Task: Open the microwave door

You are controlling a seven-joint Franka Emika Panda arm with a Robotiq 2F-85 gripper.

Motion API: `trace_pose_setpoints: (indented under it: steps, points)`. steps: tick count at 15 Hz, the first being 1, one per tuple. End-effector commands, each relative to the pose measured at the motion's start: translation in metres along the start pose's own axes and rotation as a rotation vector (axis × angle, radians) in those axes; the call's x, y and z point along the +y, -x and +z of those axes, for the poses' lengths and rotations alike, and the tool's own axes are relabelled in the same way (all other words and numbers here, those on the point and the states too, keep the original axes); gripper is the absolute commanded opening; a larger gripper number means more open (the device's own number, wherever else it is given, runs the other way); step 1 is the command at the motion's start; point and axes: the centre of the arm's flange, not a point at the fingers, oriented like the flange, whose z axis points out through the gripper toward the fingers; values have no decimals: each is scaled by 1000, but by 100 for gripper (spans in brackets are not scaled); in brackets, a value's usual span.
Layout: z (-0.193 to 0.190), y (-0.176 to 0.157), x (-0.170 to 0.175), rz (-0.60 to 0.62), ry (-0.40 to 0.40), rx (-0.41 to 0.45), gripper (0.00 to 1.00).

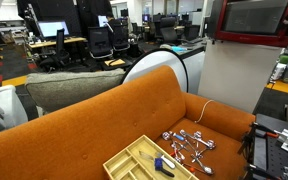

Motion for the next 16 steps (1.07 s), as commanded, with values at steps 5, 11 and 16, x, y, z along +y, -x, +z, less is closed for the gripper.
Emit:
trace_pose_setpoints:
  steps: [5, 11, 16]
  points:
    - [0, 0, 0, -3, 0, 0, 100]
    - [7, -5, -11, 36, -19, 0, 100]
    - [11, -14, -52, 184, -108, -62, 100]
